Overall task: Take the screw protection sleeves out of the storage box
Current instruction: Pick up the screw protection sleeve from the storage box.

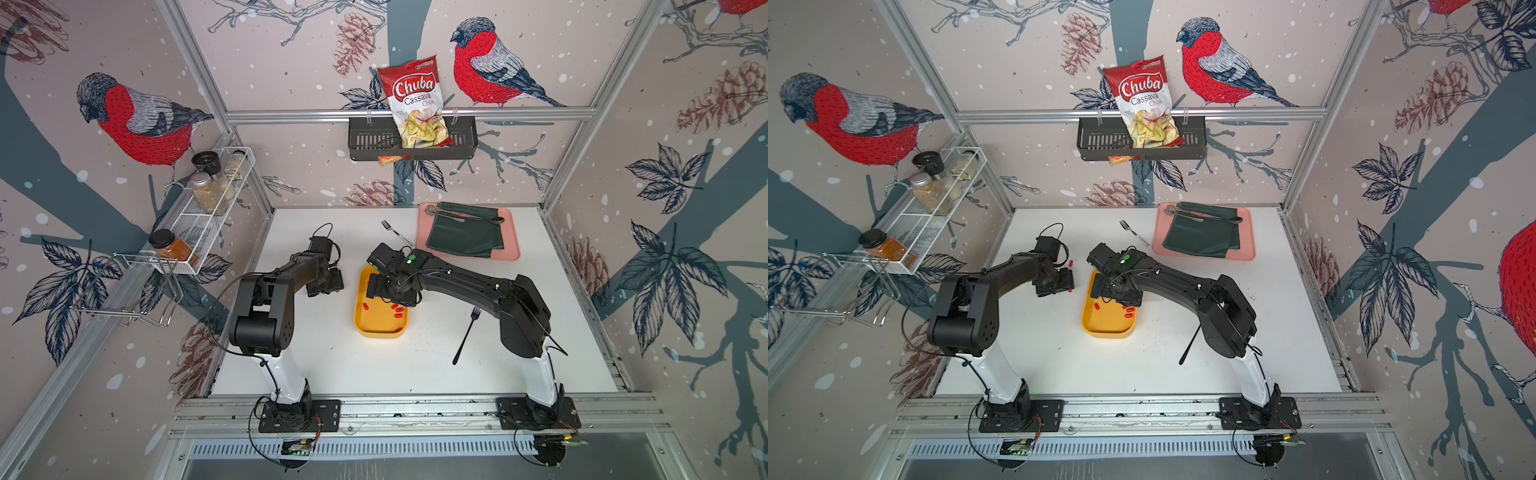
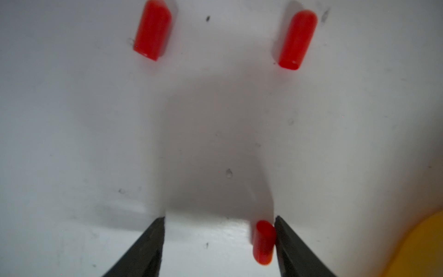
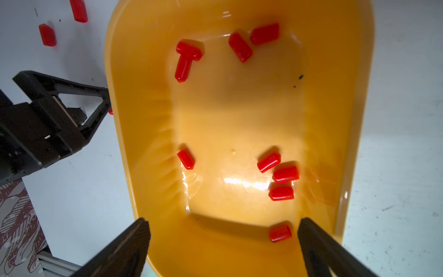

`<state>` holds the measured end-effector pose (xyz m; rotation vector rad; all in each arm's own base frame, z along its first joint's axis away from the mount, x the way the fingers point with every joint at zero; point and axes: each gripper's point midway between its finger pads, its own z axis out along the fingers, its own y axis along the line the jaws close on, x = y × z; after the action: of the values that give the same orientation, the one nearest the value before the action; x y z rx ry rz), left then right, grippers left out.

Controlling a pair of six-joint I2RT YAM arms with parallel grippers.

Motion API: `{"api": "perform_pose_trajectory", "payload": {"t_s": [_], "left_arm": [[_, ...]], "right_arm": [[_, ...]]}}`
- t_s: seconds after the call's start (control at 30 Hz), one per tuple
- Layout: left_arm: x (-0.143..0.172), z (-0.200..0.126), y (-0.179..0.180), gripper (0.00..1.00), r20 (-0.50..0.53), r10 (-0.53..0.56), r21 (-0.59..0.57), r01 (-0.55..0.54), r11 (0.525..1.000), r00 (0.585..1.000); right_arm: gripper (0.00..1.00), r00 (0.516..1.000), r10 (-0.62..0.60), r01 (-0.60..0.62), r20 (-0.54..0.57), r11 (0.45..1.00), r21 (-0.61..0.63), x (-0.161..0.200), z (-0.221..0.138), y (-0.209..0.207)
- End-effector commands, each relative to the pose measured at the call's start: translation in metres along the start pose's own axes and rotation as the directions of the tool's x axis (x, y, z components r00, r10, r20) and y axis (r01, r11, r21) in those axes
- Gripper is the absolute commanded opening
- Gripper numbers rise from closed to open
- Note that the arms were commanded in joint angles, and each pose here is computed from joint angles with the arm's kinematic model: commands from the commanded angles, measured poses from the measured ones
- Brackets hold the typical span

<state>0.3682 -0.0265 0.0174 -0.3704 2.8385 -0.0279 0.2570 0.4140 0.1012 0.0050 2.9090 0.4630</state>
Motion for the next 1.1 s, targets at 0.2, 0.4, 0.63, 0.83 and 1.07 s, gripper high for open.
{"api": "perform_pose_trajectory", "payload": {"t_s": [0.2,0.4,0.63,0.83,1.07], "left_arm": [[-0.004,-0.014,0.004,0.03,0.029,-0.046,-0.007,0.047,0.999,0.998],[-0.008,-0.025,-0.005,0.0,0.018,-0.038,0.036,0.038,0.999,0.999],[-0.01,-0.035,-0.014,0.0,0.006,-0.002,0.082,0.001,0.997,1.0],[-0.017,-0.071,-0.031,0.17,0.047,-0.018,0.216,0.008,0.976,0.999],[-0.021,-0.124,-0.055,0.2,0.088,-0.064,0.427,0.02,0.904,0.994]], "right_arm": [[1.0,0.999,-0.038,0.038,0.002,0.999,0.006,-0.001,0.005,-0.001],[1.0,0.998,-0.057,0.057,-0.003,0.998,0.013,0.0,0.008,-0.003],[1.0,0.998,-0.062,0.062,-0.005,0.998,0.003,0.002,0.012,-0.002],[1.0,0.998,-0.049,0.057,0.043,0.977,-0.203,-0.009,-0.005,0.036],[0.96,0.993,0.061,0.005,0.102,0.834,-0.551,-0.032,-0.051,0.061]]}}
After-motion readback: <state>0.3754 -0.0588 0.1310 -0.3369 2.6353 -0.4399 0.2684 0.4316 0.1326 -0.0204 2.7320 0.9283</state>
